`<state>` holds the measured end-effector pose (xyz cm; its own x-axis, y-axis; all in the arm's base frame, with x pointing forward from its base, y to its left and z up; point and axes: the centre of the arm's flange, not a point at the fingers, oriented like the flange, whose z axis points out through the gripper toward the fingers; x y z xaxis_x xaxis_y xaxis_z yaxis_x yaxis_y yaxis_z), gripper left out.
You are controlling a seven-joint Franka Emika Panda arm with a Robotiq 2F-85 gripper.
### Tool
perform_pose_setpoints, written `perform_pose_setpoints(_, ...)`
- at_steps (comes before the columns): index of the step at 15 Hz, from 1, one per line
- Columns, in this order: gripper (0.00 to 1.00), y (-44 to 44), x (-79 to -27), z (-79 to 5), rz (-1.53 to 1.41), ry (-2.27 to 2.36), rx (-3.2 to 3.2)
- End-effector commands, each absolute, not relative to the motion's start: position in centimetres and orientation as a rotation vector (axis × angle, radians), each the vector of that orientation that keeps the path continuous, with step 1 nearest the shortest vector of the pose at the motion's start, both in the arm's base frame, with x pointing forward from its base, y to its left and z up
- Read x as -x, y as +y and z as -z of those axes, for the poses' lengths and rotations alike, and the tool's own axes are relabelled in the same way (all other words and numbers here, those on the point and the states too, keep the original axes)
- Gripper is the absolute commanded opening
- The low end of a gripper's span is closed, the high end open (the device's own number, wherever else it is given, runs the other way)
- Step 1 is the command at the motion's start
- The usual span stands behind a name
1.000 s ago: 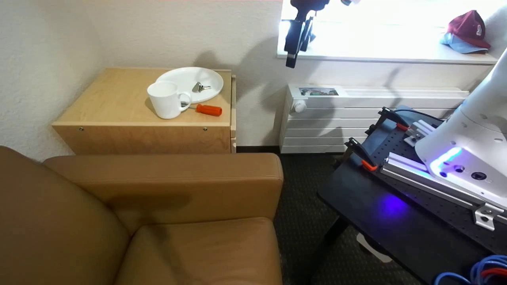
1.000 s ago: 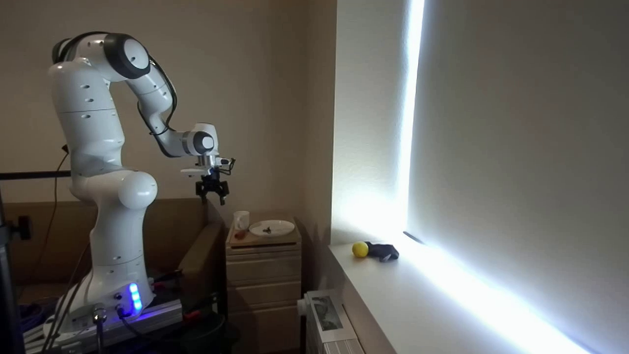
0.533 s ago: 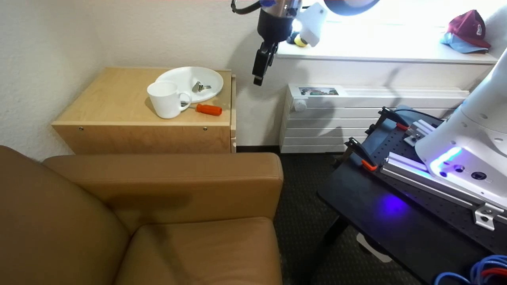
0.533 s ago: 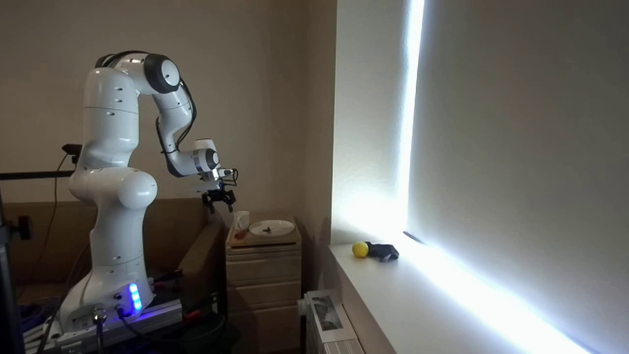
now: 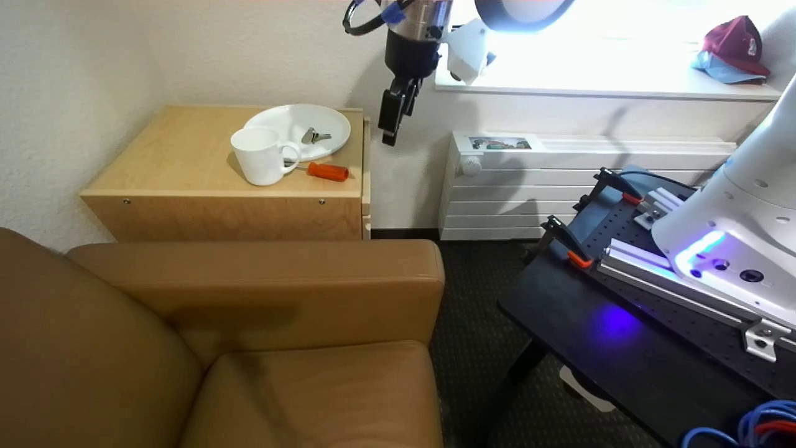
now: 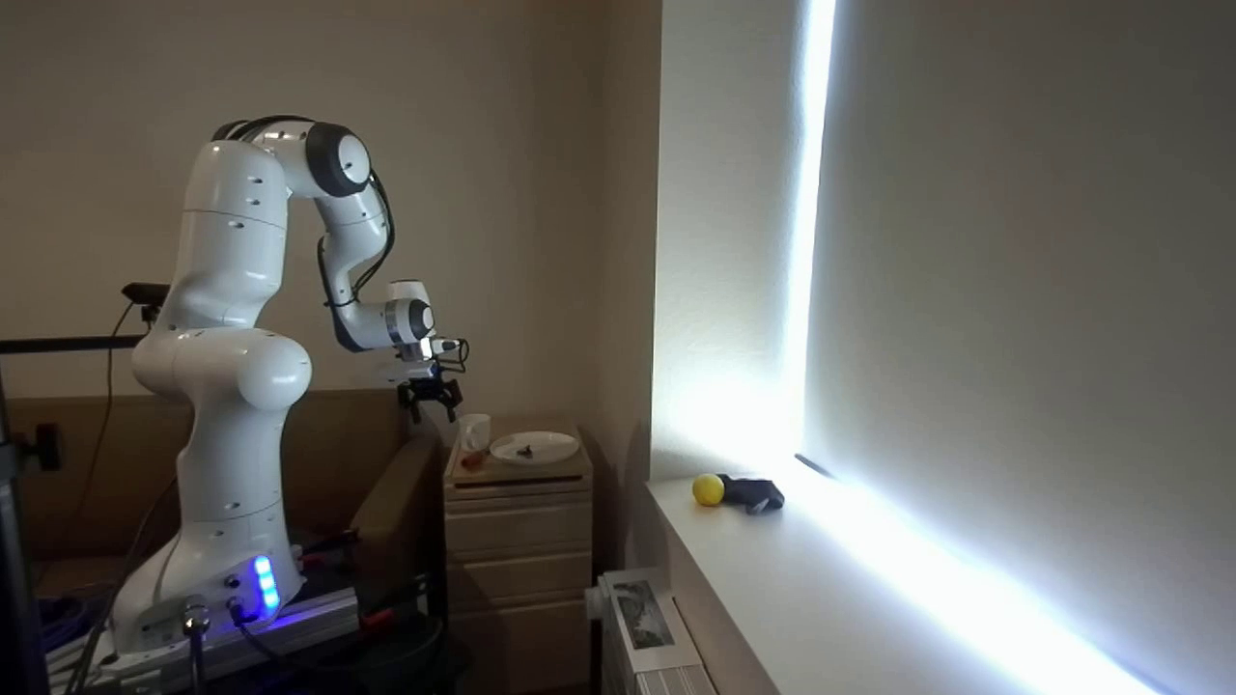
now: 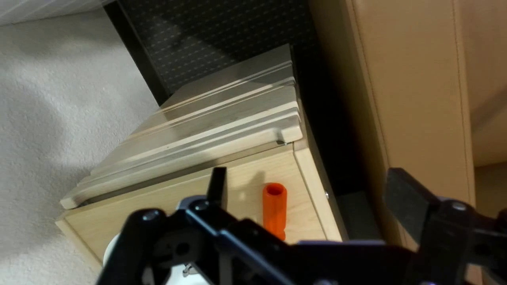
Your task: Take the screwdriver on the cabinet and put it near the window
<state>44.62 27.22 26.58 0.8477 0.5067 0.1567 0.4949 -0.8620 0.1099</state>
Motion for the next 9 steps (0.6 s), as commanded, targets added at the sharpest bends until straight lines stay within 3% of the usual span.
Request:
perform_pose_setpoints(1, 1.00, 26.9, -48.0, -22.2, -0.230, 0.683, -2.947)
perform_pose_setpoints(9, 1.00, 29.6, -54.4, -16.2, -0.384, 0.582, -3.030)
